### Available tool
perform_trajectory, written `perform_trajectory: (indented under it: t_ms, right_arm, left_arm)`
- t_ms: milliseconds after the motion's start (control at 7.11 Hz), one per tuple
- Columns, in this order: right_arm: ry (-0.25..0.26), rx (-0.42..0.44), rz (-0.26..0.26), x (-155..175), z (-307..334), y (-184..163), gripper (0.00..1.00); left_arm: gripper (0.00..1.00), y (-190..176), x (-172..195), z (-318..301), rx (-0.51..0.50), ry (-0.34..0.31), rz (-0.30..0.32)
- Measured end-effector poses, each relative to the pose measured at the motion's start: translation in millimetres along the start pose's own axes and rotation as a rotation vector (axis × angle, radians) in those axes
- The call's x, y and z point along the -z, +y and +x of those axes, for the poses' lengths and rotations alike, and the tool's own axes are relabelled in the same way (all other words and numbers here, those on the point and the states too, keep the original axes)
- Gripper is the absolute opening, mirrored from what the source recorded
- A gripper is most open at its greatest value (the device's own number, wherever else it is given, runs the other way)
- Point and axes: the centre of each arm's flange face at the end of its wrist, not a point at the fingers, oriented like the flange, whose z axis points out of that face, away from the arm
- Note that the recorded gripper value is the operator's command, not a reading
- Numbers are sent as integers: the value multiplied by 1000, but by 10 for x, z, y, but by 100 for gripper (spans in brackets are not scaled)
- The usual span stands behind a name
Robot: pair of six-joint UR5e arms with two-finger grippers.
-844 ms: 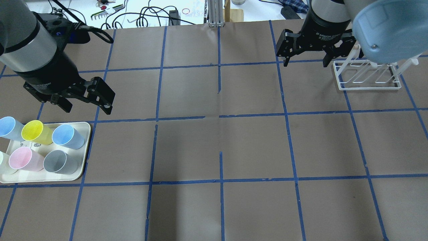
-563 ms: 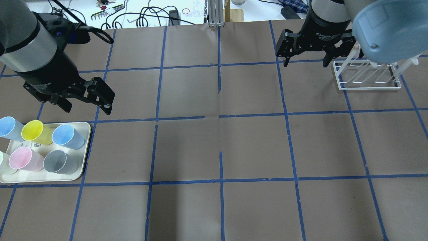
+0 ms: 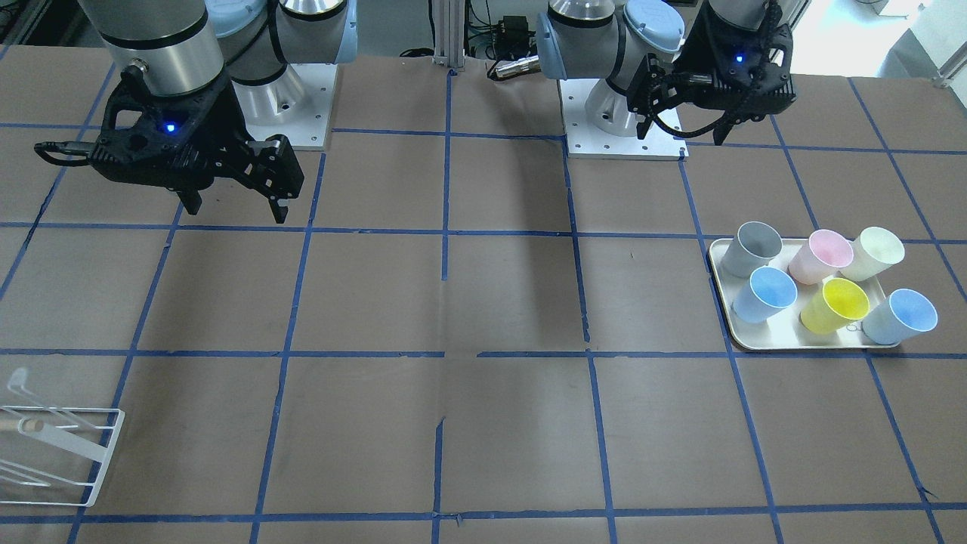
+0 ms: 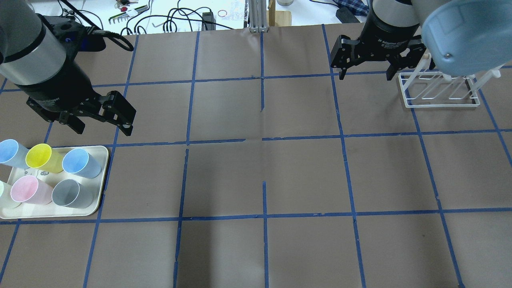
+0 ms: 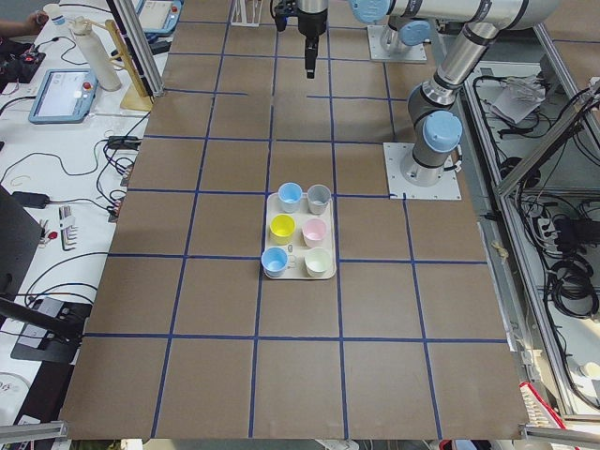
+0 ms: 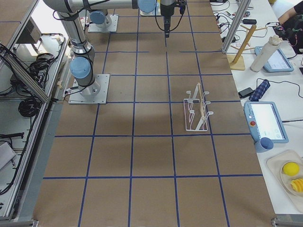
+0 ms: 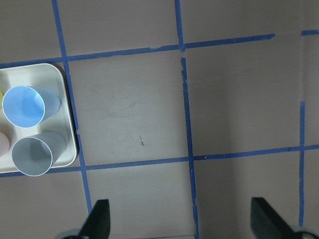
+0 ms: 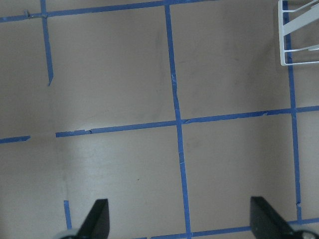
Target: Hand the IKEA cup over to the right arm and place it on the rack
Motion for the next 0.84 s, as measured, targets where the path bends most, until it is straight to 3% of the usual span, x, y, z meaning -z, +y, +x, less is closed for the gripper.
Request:
perform_trajectory:
  t_ms: [422,844]
  right_arm:
    - [0,-1,0,-1,11,-5,100]
    - [0,0,0,-1,9,-3,100]
  left_arm:
    - [100,-69,-25,-234,42,1,-2]
    - [100,-206,-129,-1070,138,8,4]
